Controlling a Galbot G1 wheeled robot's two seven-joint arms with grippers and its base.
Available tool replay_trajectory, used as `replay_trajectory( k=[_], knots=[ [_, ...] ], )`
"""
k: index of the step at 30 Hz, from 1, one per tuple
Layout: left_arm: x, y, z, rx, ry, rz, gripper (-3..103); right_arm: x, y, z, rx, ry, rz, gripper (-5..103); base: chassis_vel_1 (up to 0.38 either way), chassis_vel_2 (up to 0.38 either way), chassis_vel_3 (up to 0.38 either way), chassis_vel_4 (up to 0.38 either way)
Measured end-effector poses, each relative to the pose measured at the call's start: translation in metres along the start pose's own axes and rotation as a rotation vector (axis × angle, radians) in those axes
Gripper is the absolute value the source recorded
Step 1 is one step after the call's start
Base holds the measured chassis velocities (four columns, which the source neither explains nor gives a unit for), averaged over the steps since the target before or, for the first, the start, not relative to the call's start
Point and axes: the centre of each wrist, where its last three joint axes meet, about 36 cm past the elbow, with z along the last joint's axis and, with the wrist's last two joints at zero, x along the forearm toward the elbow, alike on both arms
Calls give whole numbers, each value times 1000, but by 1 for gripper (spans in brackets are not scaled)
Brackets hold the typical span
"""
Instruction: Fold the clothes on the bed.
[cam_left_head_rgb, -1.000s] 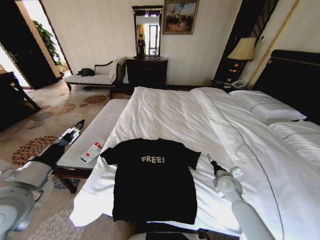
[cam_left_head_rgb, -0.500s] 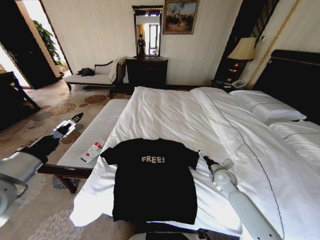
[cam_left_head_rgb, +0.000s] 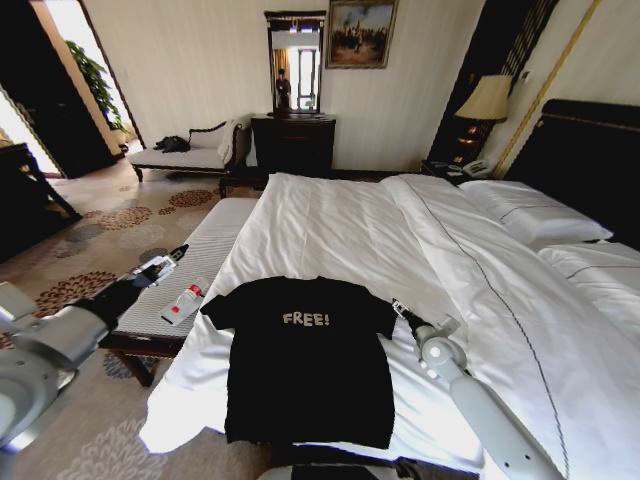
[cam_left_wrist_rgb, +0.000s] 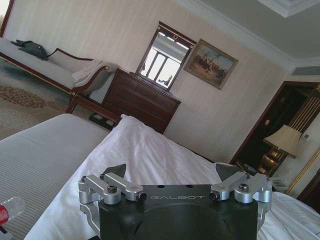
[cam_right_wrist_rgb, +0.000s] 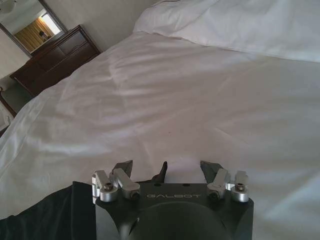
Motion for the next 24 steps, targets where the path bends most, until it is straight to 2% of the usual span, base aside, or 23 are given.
replay_trajectory(
  k=[2, 5, 8, 9, 11, 14, 16, 17, 18, 20, 21, 24],
  knots=[
    [0, 0, 0, -3, 0, 1, 100, 0, 0, 0, -4, 3, -1, 68, 0, 0, 0, 0],
    [0, 0, 0, -3, 1, 1, 100, 0, 1, 2, -5, 7, -1, 62, 0, 0, 0, 0],
    [0, 0, -1, -4, 0, 1, 100, -2, 1, 8, 1, 17, 1, 46, 0, 0, 0, 0],
    [0, 0, -1, -4, 0, 1, 100, -2, 1, 8, 1, 17, 1, 46, 0, 0, 0, 0],
    [0, 0, -1, -4, -2, 0, 100, -5, 2, 9, 5, 19, 4, 35, 0, 0, 0, 0],
    [0, 0, -1, -3, -2, -1, 100, -6, 3, 10, 6, 20, 4, 30, 0, 0, 0, 0],
    [0, 0, -1, -2, -3, -1, 100, -6, 4, 11, 6, 20, 3, 19, 0, 0, 0, 0],
    [0, 0, -1, -2, -3, -1, 100, -6, 4, 11, 6, 20, 3, 19, 0, 0, 0, 0],
    [0, 0, -1, -3, -5, 1, 100, -4, 5, 11, 6, 19, -2, 8, 0, 0, 0, 0],
    [0, 0, -1, -3, -6, 2, 100, -3, 6, 11, 6, 17, -4, 8, 0, 0, 0, 0],
    [0, 0, -1, -2, -5, 4, 100, -2, 7, 11, 5, 12, -8, 3, 0, 0, 0, 0],
    [-2, -2, 0, 0, -3, 12, 100, 6, 11, 9, -2, -13, -29, 0, 0, 0, 0, 0]
  ],
)
